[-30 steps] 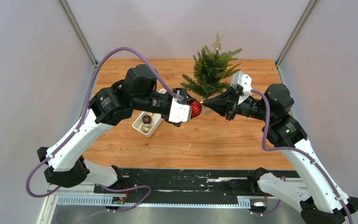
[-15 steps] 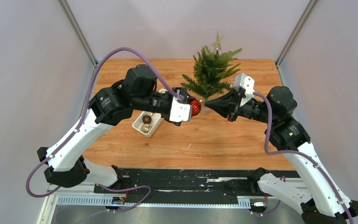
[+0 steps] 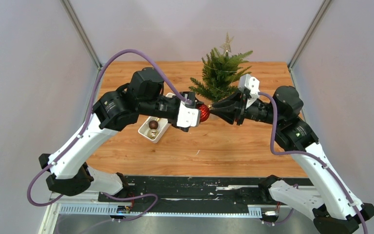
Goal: Decorate the small christmas tree
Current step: Hang the decoration item on the Christmas tree.
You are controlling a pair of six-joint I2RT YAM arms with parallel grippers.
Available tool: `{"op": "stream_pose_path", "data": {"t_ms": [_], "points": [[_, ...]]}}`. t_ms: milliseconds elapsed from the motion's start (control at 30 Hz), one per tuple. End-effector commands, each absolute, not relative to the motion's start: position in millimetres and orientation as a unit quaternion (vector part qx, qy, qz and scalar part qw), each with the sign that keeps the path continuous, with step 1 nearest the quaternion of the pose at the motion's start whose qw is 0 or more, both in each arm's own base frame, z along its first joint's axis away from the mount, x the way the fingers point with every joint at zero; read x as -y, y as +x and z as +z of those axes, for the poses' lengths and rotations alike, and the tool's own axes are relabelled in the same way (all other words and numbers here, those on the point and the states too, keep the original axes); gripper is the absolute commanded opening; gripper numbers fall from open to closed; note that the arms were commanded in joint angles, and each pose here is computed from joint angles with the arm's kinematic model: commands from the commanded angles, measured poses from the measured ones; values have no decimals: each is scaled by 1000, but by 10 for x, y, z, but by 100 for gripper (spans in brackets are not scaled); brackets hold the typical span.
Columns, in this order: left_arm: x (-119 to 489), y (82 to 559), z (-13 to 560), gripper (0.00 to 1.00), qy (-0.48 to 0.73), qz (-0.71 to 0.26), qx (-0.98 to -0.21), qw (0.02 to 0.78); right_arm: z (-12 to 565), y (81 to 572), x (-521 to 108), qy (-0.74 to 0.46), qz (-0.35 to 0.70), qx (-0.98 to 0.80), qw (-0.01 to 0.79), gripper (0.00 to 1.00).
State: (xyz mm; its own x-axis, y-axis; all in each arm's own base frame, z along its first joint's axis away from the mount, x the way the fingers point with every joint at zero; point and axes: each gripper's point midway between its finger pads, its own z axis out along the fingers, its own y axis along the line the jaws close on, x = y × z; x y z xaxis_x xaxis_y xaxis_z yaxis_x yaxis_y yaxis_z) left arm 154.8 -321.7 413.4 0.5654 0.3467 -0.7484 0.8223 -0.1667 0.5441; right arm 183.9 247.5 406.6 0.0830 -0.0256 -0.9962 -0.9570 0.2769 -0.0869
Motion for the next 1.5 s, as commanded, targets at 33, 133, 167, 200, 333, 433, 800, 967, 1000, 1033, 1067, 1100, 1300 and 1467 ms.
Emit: {"op": "stream_pose_path", "data": {"t_ms": [33,133,167,200,333,433,800,967,1000,1033,1067,1100,1300,1467], "points": [[3239,1454,4327,0,719,-255,-383,521,4114,1842,-2510,-457,404,-527,592,24],[3233,1463,4342,0,716,-253,-386,524,4022,1830,-2492,-461,398,-529,590,33],[3238,1471,4343,0,716,-252,-385,525,3972,1826,-2499,-463,401,-533,584,36],[3238,1475,4348,0,716,-252,-385,526,3925,1816,-2511,-464,406,-536,576,37],[3246,1467,4343,0,717,-253,-384,524,3902,1825,-2514,-456,411,-543,573,27],[3241,1464,4334,0,717,-253,-385,523,3988,1801,-2489,-456,406,-533,585,29],[3242,1467,4341,0,716,-253,-384,524,4047,1728,-2518,-464,423,-520,579,6],[3232,1495,4321,0,716,-246,-389,525,4096,1854,-2438,-437,392,-535,607,0],[3221,1535,4287,0,716,-236,-394,526,4103,1909,-2399,-427,377,-541,619,0],[3230,1582,4244,0,716,-227,-397,528,4108,1969,-2348,-416,358,-547,632,0],[3206,1653,4240,0,715,-206,-399,535,4104,2045,-2295,-405,337,-553,645,0],[3222,1718,4203,0,714,-193,-400,541,4104,2113,-2251,-397,318,-558,656,0],[3255,2094,4218,0,718,-80,-365,588,4240,2337,-2151,-388,252,-538,705,0],[3245,2271,4130,0,720,-11,-334,608,4230,2478,-2117,-394,213,-538,715,0]]}}
